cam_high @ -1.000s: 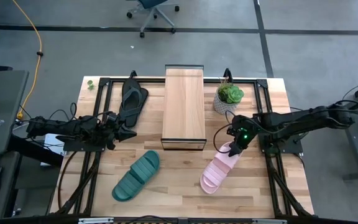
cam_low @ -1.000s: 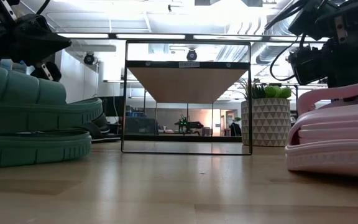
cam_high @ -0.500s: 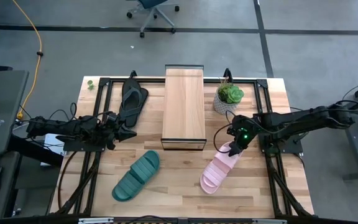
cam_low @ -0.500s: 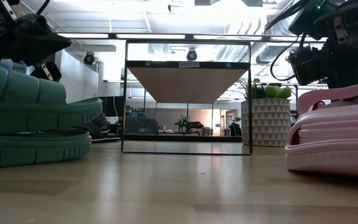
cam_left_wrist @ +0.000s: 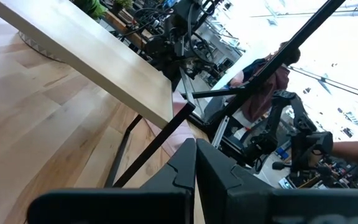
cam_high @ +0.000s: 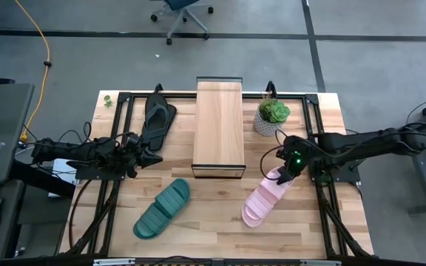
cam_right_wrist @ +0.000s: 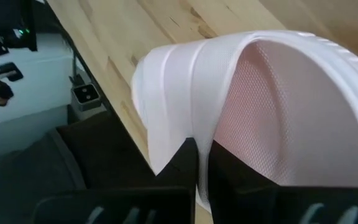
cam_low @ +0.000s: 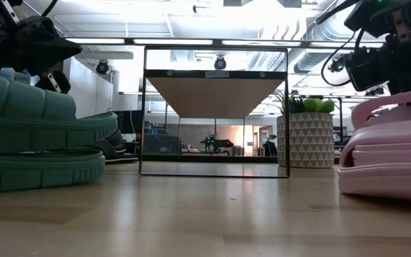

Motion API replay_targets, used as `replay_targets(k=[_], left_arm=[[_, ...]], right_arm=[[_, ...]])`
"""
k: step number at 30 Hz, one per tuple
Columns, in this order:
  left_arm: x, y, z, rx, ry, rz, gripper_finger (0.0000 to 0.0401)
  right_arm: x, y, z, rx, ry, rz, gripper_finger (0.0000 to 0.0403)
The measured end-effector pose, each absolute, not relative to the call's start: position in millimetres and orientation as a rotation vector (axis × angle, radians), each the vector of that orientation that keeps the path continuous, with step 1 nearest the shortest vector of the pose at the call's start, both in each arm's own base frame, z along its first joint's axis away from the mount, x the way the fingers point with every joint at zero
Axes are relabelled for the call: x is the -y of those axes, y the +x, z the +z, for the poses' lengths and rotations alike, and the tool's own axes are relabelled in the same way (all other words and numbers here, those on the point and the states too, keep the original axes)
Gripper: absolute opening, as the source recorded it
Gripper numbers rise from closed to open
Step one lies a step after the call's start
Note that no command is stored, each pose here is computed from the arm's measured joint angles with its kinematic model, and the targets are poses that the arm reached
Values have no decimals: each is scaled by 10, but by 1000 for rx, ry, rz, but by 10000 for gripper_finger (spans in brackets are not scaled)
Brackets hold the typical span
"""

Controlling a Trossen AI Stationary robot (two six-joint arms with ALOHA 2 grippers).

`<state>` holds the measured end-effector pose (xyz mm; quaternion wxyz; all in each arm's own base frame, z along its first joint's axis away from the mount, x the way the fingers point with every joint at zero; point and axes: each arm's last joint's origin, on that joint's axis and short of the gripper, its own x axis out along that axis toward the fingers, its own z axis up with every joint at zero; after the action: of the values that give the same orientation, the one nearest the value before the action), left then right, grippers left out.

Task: Pick and place slippers onto the shelf
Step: Put the pink pair of slippers on the shelf

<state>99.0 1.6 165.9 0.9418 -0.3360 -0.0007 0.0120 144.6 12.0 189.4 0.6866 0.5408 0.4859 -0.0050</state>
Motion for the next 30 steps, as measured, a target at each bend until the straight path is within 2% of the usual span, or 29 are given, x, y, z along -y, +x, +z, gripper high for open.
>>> replay_targets(k=[7,14,30], left_arm=[[-15,990,1659,1,-678,24,1],[-16,990,1659,1,-666,25,1],[-16,990,1657,0,-659,25,1]], right_arm=[[-108,1403,2076,-1018,1211,-40,0],[-97,1360,2323,-1036,1141,-75,0],[-123,1411,2594,-941,1142,120,0]])
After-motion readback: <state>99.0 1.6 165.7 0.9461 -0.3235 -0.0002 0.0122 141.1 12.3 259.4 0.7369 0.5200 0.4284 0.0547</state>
